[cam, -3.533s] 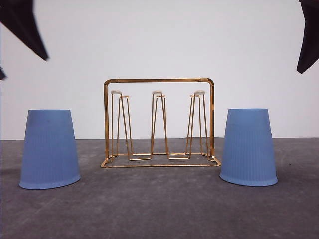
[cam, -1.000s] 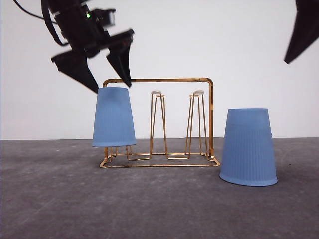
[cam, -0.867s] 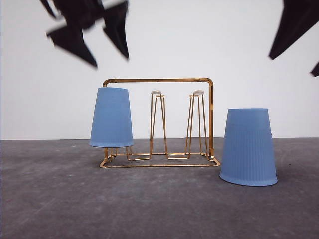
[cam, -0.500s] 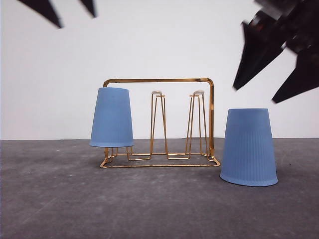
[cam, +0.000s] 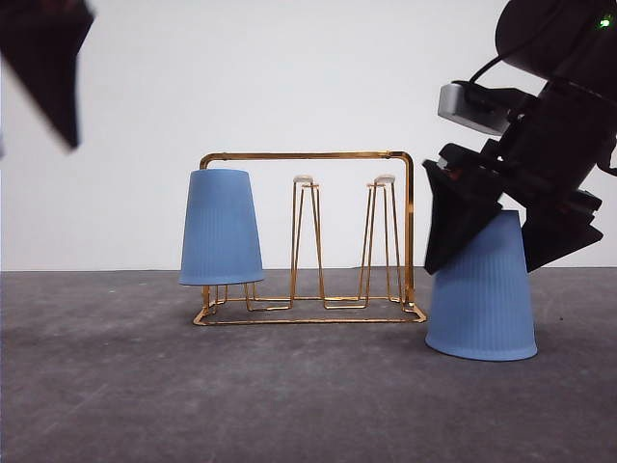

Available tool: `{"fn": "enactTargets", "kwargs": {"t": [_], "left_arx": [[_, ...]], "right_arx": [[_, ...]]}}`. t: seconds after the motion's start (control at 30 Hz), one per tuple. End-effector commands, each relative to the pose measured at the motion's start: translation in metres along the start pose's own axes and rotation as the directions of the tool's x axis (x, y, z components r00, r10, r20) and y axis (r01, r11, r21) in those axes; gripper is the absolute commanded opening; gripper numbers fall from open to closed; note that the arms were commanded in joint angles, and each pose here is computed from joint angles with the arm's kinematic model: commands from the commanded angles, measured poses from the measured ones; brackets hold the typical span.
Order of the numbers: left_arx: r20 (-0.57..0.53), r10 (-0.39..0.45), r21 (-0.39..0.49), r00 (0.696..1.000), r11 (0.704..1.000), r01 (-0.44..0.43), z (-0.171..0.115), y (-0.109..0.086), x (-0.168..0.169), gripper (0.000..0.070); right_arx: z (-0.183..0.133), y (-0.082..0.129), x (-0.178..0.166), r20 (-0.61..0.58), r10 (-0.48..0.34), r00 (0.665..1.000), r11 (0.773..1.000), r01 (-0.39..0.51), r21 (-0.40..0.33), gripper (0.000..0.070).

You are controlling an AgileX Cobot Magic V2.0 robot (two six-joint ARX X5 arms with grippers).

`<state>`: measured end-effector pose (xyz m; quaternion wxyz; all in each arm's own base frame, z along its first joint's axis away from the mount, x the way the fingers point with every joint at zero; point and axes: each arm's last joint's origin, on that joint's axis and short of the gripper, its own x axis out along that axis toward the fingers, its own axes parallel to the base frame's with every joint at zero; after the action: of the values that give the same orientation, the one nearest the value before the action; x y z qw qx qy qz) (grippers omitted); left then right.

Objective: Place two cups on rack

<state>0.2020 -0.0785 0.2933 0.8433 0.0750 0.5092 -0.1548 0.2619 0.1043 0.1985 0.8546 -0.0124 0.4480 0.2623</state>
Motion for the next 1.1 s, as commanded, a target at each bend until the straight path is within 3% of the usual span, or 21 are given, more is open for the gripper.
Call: {"fn": "enactTargets", "kwargs": {"t": [0.0, 0.23, 0.5, 0.63, 0.8, 1.07], "left_arx": [[0.003, -0.005, -0.013, 1.000, 1.000, 0.005, 0.000, -0.001, 0.002, 0.0510], [0.019, -0.011, -0.013, 1.000, 1.000, 0.011, 0.001, -0.001, 0.004, 0.0510], [0.052, -0.013, -0.012, 0.999, 1.000, 0.014, 0.004, -0.001, 0.004, 0.0510], [0.053, -0.014, -0.012, 0.998, 1.000, 0.014, 0.004, -0.001, 0.004, 0.0510], [0.054, -0.014, -0.012, 0.998, 1.000, 0.014, 0.004, -0.001, 0.004, 0.0510], [0.054, -0.014, -0.012, 0.998, 1.000, 0.015, 0.004, -0.001, 0.004, 0.0510]], "right_arx": [[0.006, 0.002, 0.001, 0.020, 0.009, 1.000, 1.000, -0.009, -0.007, 0.0404], [0.032, 0.009, -0.024, 0.056, 0.025, 0.998, 0.999, -0.023, -0.029, 0.0403], [0.082, 0.033, -0.096, 0.215, 0.066, 0.974, 0.992, -0.041, -0.118, 0.0403], [0.098, 0.042, -0.115, 0.277, 0.082, 0.957, 0.986, -0.038, -0.162, 0.0403], [0.105, 0.045, -0.103, 0.298, 0.085, 0.951, 0.983, -0.031, -0.182, 0.0403], [0.110, 0.029, -0.039, 0.201, 0.004, 0.980, 0.989, 0.026, -0.143, 0.0404]]}}
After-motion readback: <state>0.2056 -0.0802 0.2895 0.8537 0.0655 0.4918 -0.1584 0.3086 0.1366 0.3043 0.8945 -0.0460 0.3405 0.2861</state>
